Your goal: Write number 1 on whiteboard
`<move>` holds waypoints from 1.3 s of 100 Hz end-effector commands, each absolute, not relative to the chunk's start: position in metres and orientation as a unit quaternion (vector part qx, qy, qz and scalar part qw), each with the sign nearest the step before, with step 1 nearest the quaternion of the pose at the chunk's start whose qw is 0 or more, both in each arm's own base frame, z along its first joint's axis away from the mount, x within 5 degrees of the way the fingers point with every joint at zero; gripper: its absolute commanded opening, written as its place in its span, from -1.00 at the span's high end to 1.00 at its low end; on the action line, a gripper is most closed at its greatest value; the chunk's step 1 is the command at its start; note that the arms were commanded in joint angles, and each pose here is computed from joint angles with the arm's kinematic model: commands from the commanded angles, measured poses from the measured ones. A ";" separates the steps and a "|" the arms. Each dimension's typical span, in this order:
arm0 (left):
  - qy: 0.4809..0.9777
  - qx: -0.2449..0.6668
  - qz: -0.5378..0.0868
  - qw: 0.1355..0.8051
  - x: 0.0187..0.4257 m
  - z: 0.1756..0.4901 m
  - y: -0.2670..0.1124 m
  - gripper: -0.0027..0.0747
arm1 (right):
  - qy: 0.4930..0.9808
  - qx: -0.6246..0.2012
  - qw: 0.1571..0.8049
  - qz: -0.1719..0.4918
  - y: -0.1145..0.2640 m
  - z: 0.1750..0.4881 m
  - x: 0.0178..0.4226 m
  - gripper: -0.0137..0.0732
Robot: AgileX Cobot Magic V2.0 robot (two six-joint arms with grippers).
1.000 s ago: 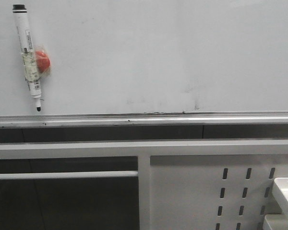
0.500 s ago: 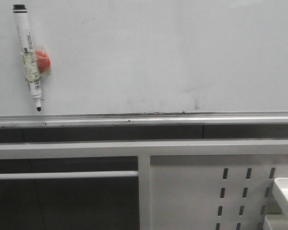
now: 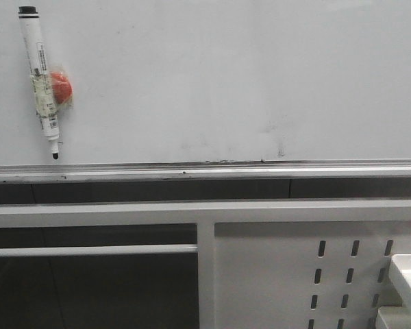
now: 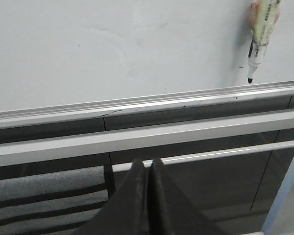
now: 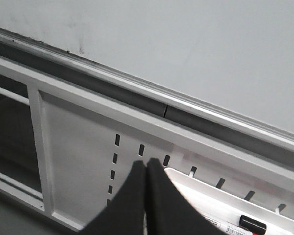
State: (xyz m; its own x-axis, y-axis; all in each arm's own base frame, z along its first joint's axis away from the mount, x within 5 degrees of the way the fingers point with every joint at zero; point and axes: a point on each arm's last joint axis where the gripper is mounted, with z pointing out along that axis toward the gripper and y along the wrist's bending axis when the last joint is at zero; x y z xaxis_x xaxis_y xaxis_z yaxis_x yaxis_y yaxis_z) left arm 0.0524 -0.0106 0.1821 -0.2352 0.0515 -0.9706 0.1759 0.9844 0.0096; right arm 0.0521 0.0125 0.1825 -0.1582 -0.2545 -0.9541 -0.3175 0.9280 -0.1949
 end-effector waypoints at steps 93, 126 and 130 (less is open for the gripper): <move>0.600 -0.299 -0.392 0.630 0.055 0.205 -0.004 0.98 | 0.610 0.065 0.731 0.300 0.012 0.226 0.050 0.85; 0.656 -0.135 -0.313 0.674 0.049 0.249 -0.015 0.78 | 0.642 0.021 0.698 0.317 0.018 0.255 0.039 0.85; 0.663 -0.113 -0.296 0.678 0.049 0.259 -0.016 0.70 | 0.638 0.012 0.705 0.311 0.018 0.261 0.037 0.85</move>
